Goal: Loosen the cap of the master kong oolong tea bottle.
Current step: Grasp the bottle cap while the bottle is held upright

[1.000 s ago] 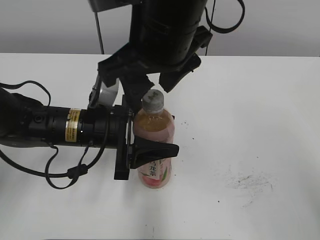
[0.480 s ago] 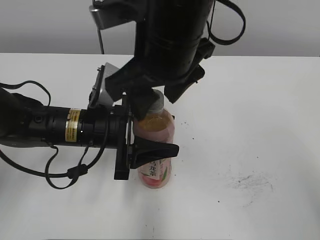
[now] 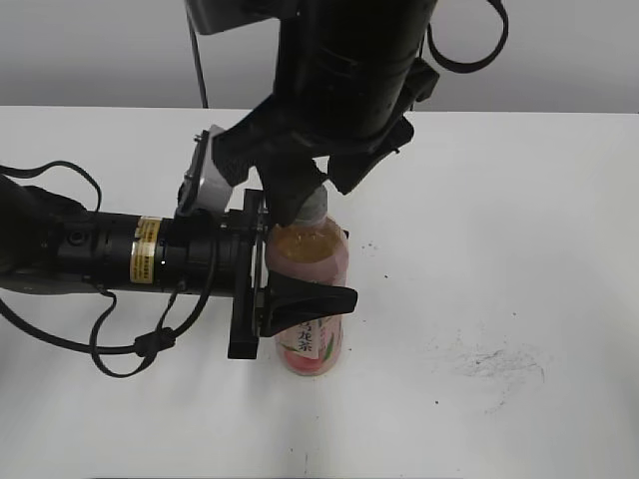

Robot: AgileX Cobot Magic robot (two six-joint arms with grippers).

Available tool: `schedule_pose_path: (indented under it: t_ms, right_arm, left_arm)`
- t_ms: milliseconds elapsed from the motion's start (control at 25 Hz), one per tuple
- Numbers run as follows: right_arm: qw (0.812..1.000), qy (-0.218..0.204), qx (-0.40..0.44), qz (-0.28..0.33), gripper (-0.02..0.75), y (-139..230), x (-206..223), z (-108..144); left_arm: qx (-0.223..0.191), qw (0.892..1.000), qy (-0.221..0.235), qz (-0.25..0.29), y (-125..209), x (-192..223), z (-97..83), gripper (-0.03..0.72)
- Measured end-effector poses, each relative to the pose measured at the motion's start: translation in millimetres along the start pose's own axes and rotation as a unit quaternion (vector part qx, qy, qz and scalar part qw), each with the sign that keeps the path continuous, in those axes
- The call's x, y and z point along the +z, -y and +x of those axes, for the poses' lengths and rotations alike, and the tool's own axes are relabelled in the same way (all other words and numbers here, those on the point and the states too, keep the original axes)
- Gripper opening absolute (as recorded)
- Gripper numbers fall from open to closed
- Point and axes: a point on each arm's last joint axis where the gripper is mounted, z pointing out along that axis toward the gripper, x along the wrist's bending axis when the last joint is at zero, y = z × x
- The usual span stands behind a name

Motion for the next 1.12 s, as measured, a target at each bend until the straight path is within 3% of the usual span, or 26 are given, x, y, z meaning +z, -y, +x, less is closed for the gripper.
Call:
schedule_pose_path:
  t_ms: [200, 480, 720, 920, 1120]
  right_arm:
    - [1.0, -0.003, -0.005, 0.002, 0.444, -0.2, 1.6, 0.6]
    - [1.0, -0.003, -0.014, 0.002, 0.28, -0.3, 1.9, 0.6]
    - [0.999, -0.003, -0.043, 0.002, 0.276, -0.3, 1.9, 0.6]
    - [0.988, -0.003, -0.157, 0.002, 0.276, -0.3, 1.9, -0.2]
    - [0.942, -0.003, -0.336, 0.001, 0.275, -0.4, 1.9, -1.3]
  left_arm:
    - [0.0, 1.0, 0.0, 0.0, 0.0, 0.0, 0.0, 0.445]
    - [0.0, 1.0, 0.0, 0.0, 0.0, 0.0, 0.0, 0.445]
    - [0.0, 1.0, 0.0, 0.0, 0.1, 0.0, 0.0, 0.445]
    - [0.0, 1.0, 0.0, 0.001, 0.1, 0.0, 0.0, 0.445]
    - [0.0, 1.0, 0.001, 0.001, 0.1, 0.0, -0.2, 0.445]
